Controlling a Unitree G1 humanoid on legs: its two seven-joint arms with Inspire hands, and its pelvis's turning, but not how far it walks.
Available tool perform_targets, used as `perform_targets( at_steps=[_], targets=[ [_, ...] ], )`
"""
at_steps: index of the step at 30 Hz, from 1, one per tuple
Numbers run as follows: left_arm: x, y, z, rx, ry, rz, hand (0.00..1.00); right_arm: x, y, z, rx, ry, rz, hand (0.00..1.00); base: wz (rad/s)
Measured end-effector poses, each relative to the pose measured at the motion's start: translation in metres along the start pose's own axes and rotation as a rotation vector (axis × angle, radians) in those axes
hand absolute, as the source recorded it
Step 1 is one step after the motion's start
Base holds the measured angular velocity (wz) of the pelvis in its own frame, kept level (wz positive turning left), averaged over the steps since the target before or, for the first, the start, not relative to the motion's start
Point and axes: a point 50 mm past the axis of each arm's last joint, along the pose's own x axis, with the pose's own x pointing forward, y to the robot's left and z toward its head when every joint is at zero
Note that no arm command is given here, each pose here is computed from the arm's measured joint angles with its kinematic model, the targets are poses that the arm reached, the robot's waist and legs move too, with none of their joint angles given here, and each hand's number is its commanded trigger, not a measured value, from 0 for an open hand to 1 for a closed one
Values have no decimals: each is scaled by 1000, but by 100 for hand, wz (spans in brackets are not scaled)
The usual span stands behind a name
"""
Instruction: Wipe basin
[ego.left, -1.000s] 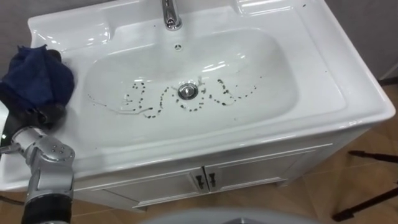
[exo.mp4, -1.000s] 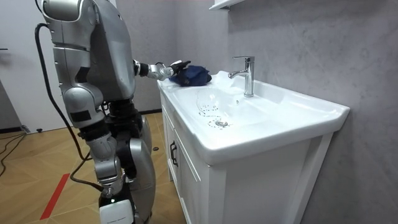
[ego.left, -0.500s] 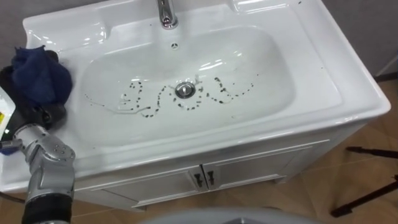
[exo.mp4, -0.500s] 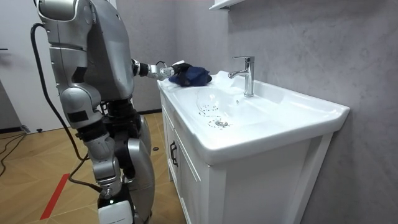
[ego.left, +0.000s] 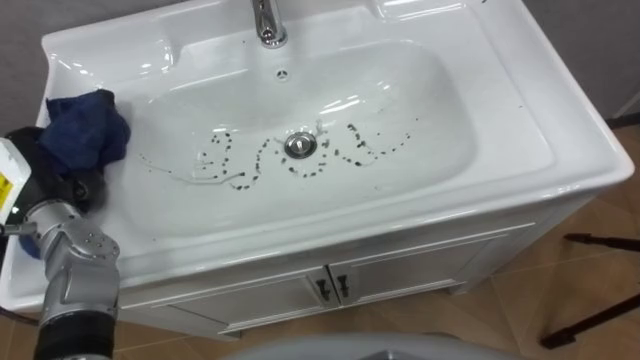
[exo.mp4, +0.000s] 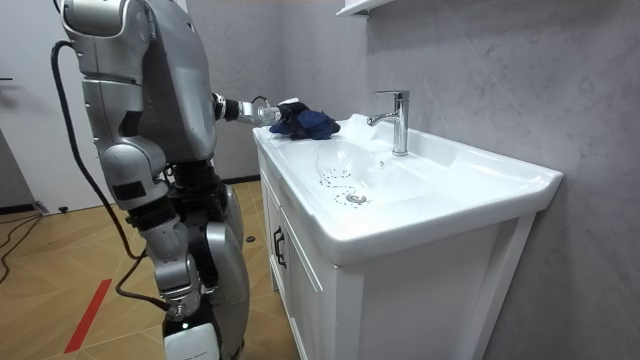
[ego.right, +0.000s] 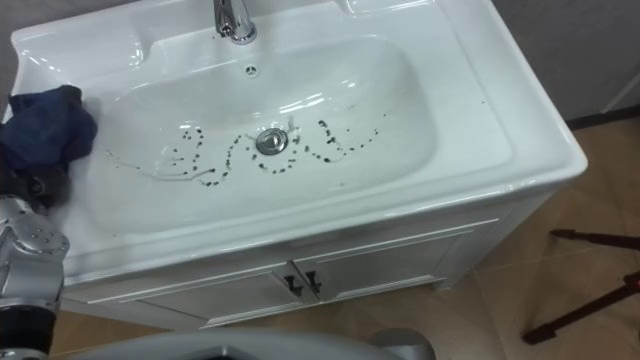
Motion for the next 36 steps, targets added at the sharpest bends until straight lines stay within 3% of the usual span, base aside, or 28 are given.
perform_targets(
  at_steps=[17, 22, 36],
  targets=[
    [-2, -8, 1, -186, 66, -94, 100, 0, -1, 2, 3, -6, 2, 0, 0],
    [-2, -8, 3, -188, 58, -100, 100, 0, -1, 2, 1, -6, 2, 0, 1],
    [-1, 29, 56, -322, -178, 52, 100, 0, 1, 3, -3, -36, -15, 0, 3]
  ],
)
